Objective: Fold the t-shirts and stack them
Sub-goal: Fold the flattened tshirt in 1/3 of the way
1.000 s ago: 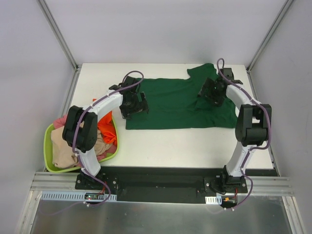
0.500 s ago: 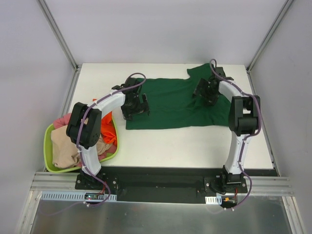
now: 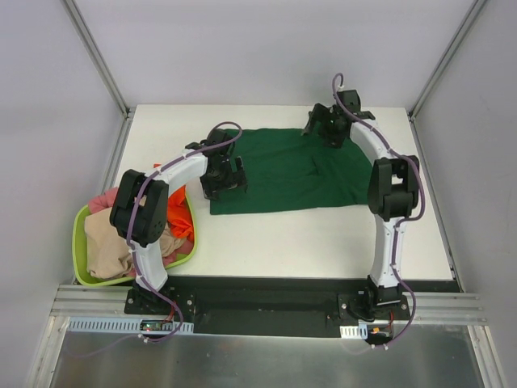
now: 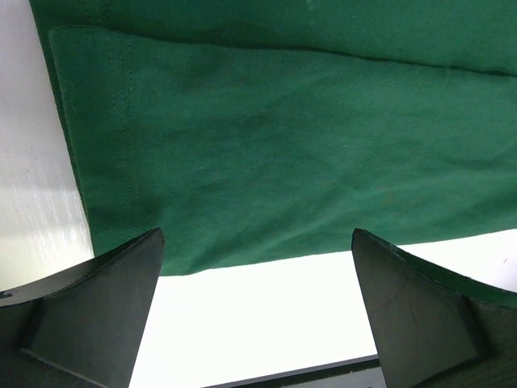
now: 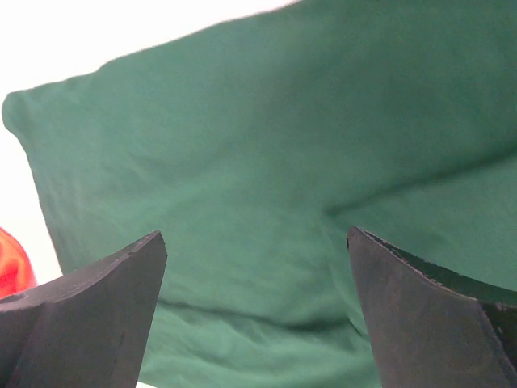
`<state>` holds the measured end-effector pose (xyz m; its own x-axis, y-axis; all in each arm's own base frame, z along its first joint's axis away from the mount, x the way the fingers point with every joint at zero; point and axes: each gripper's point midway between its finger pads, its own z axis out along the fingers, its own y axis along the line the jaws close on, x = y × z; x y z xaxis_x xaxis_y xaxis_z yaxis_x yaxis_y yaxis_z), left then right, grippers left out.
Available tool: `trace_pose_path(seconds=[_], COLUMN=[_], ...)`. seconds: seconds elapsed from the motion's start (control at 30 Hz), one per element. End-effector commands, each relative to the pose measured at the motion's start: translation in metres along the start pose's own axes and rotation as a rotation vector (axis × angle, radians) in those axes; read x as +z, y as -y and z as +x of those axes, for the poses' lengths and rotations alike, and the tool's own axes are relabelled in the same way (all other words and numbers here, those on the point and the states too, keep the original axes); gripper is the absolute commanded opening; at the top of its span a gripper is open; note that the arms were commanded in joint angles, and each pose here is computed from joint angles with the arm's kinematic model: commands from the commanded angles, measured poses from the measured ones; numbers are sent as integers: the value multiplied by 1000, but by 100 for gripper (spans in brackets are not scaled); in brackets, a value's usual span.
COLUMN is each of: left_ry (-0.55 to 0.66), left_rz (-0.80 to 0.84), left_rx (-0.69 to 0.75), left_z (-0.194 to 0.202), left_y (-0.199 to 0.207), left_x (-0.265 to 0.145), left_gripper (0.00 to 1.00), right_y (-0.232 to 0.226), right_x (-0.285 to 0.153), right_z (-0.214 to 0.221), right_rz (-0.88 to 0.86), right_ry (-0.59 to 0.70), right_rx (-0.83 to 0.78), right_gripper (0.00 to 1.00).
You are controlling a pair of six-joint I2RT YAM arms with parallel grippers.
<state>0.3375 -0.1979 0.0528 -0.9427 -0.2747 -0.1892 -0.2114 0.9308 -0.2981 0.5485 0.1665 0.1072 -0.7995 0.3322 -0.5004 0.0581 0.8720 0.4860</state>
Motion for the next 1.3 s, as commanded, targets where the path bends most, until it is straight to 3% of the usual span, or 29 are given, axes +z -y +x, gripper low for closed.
trace_pose_path(seconds=[0.0,0.17,0.3,0.6,0.87,1.07,1.27], left_ry=[55,54,45,0,-66,-112,-175], left_rz=[48,103,108,-18,-90,-74,-54], left_rx=[18,35,43,8,2,0,14], left_z=[-18,-30,-42,-27,1,28,71], left_y=[12,32,40,2,-29,-36,-34], left_x=[-18,-15,0,30,44,32,22], left_gripper=[99,99,99,99,99,99,99], right_y=[33,112,148,204,222,226,232], right_x=[-74,-107,-101,-102,-113,-140,-168], right_z=[-2,49,84,113,124,142,193], right_rz=[109,253,278,348,246,343,425], right_ry=[33,-41,-139,-232,-240,-230,-240], right_rx=[-67,56,145,296,383,397,514], right_gripper=[96,96,96,96,96,96,96])
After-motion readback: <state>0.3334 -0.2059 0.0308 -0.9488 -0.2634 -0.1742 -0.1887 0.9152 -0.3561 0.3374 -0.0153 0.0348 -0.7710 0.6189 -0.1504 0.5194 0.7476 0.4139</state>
